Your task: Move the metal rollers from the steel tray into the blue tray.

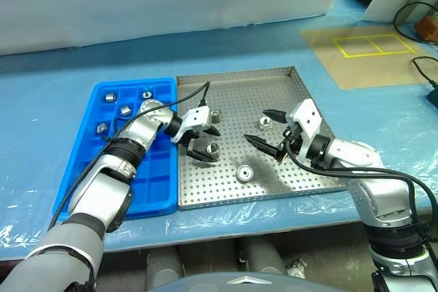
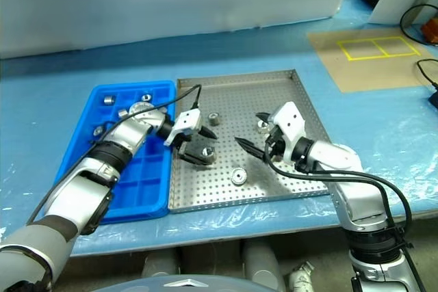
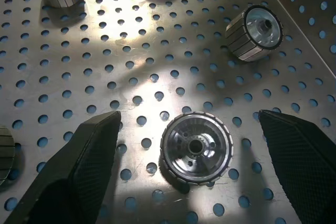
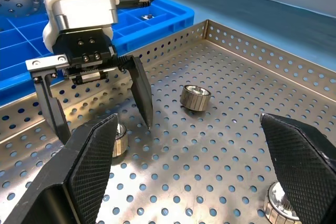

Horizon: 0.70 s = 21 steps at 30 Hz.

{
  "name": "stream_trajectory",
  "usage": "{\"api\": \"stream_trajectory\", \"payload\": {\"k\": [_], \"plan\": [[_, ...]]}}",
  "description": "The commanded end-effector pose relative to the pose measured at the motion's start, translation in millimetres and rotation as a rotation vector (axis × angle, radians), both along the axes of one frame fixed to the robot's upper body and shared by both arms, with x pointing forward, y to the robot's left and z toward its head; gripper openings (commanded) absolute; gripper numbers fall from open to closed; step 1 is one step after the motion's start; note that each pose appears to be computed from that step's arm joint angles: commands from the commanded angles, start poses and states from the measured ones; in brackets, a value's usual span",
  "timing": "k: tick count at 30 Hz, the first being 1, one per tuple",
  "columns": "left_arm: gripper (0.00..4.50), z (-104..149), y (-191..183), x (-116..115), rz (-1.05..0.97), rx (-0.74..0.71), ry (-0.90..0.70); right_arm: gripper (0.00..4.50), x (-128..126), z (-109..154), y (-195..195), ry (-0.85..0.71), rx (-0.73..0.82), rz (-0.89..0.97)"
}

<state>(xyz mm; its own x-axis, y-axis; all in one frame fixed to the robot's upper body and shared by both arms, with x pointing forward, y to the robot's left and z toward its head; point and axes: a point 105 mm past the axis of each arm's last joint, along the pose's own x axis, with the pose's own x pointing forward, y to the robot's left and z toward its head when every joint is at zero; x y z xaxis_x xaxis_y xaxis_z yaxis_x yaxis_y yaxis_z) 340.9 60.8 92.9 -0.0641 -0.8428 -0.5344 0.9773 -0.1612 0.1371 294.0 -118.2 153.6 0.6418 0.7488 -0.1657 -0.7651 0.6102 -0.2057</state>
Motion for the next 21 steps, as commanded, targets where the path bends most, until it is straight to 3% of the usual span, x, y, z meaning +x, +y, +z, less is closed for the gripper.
{"api": "stream_trajectory", "payload": {"k": [1, 10, 14, 18, 21], "plan": [[4.45, -13, 10, -2, 0.015, 0.053, -0.006, 4.5, -1, 9, 1, -0.039, 0.0, 0.013], [4.45, -21, 22, 1, 0.034, 0.116, -0.033, 4.5, 0, 8, 5, -0.039, 0.007, 0.011], [3.56, -26, 24, 2, 0.042, 0.132, -0.059, 4.5, 1, 7, 1, -0.044, 0.002, -0.006], [3.56, -26, 24, -1, 0.027, 0.123, -0.035, 4.5, 2, 8, 0, -0.05, 0.005, -0.017], [3.02, -27, 25, -1, 0.031, 0.129, -0.046, 4.5, 3, 8, 0, -0.053, 0.007, -0.022]]}}
